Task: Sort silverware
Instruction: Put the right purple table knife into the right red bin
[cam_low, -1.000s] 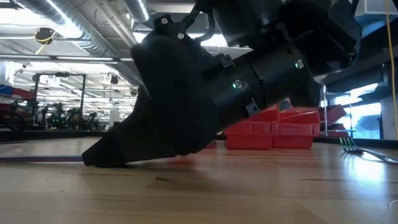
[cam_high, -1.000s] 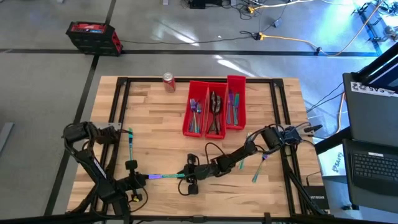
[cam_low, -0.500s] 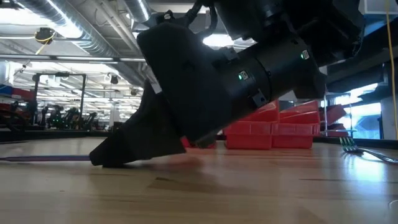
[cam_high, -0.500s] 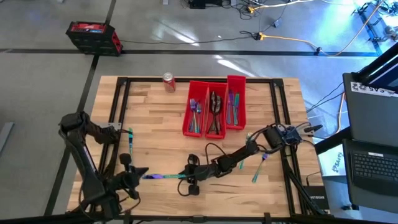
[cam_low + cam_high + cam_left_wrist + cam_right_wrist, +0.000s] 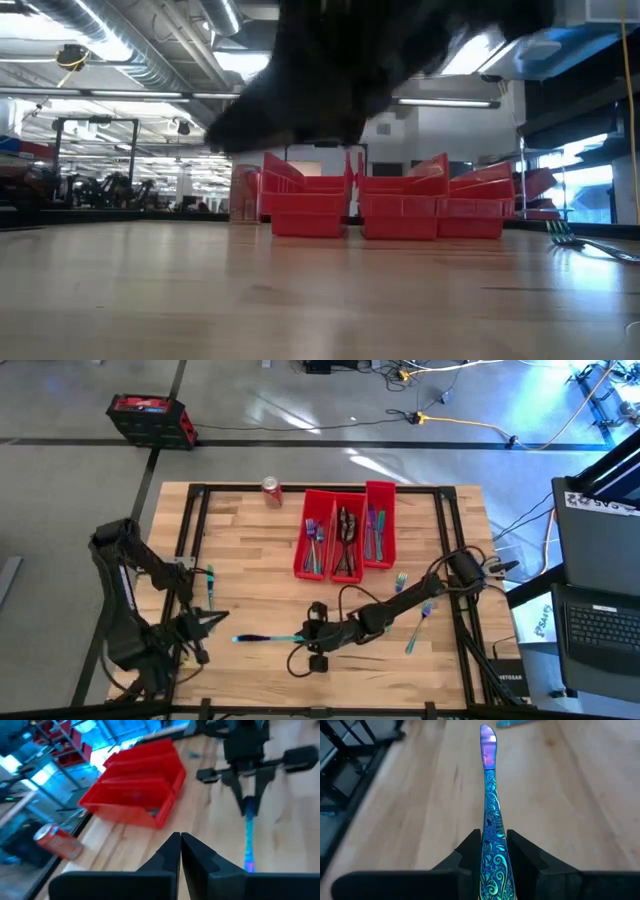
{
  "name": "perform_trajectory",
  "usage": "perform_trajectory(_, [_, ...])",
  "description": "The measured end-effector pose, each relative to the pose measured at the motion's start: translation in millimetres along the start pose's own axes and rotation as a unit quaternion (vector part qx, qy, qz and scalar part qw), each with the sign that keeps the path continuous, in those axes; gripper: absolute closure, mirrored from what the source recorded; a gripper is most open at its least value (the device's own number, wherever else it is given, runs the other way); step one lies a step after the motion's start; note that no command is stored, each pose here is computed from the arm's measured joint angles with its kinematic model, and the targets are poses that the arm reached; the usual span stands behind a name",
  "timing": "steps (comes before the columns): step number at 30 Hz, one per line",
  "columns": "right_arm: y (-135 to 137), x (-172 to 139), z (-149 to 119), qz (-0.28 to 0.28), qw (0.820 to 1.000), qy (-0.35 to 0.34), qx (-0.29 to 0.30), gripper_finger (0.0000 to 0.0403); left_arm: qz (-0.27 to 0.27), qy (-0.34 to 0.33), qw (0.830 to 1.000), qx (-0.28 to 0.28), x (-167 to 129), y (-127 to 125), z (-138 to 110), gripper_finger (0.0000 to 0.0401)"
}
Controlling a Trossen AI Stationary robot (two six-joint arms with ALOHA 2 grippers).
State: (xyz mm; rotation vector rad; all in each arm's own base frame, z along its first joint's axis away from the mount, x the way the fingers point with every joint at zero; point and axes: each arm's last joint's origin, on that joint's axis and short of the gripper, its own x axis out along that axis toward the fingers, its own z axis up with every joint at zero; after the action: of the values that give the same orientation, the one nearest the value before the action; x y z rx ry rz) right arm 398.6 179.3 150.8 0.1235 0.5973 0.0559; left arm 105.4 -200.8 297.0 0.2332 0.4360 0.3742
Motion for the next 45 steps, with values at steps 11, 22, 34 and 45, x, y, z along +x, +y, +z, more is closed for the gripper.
perform_trajectory(11, [-8, -66, 49, -0.082, 0.995, -0.041, 0.026, 0.0347, -0.057, 0.050, 0.997, -0.005, -10, 50, -12, 0.0401])
perform_trajectory(22, [-32, -142, 66, -0.238, 0.968, -0.030, 0.075, 0.0347, -0.143, 0.074, 0.977, -0.140, 6, 45, -73, 0.0401])
perform_trajectory(34, [-54, -201, 59, -0.375, 0.913, -0.061, 0.147, 0.0347, -0.362, -0.010, 0.909, -0.205, 25, 28, -85, 0.0401])
perform_trajectory(45, [-67, -216, 41, -0.447, 0.849, -0.112, 0.257, 0.0347, -0.487, -0.088, 0.856, -0.149, 66, 36, -84, 0.0401])
